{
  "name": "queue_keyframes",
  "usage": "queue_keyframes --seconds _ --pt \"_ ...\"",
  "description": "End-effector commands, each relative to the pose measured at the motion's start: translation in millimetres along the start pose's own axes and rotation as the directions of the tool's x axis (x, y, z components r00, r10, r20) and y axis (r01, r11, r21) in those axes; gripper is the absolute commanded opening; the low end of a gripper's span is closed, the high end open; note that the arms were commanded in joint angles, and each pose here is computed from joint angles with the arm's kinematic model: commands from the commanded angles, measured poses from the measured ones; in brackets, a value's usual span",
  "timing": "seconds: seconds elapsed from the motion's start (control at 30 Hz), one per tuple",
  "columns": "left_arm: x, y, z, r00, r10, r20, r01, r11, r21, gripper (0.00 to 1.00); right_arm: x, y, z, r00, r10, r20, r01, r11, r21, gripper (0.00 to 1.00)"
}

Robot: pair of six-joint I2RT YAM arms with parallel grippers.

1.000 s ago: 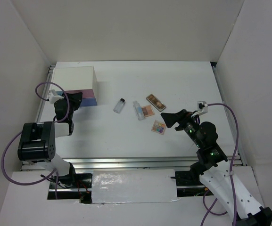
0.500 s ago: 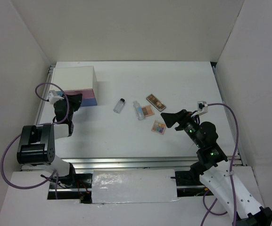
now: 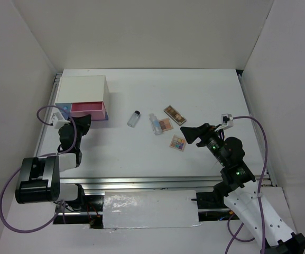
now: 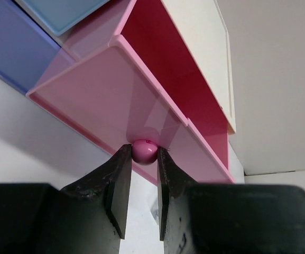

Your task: Organize the makeup

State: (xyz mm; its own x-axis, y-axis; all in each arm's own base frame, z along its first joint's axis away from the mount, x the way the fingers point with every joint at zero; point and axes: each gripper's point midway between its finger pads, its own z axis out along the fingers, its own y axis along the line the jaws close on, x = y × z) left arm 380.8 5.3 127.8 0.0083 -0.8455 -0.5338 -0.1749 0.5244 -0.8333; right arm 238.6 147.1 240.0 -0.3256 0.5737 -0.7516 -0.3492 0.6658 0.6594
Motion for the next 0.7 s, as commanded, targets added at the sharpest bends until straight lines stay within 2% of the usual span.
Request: queue_keyframes --seconds 0.0,0.37,0.57,0.63,0.67 --pt "-5 -5 -9 0.999 0.023 0.030 -0.024 0.999 0.040 0.18 -12 12 -1 0.999 -0.020 0.042 0.022 0.999 -0.047 1.00" --pt "-4 -1 -37 0.999 0.029 0.037 -0.030 0.999 0.037 0.17 -11 13 -1 0.999 -0.019 0.039 0.021 0.998 -0.052 1.00" --pt "-2 4 -45 0.999 0.039 0.032 -0.039 0.999 0.022 0.21 -11 14 -1 0.999 -0.017 0.039 0.019 0.998 -0.055 1.00" --pt "0 9 -50 0.999 0.029 0.031 -0.030 1.000 0.010 0.24 -11 13 -1 0.999 -0.017 0.038 0.019 0.998 -0.054 1.00" --pt "2 10 -51 0.999 0.030 0.031 -0.030 0.999 0.012 0.35 -12 14 -1 0.999 -0.017 0.040 0.020 0.998 -0.056 1.00"
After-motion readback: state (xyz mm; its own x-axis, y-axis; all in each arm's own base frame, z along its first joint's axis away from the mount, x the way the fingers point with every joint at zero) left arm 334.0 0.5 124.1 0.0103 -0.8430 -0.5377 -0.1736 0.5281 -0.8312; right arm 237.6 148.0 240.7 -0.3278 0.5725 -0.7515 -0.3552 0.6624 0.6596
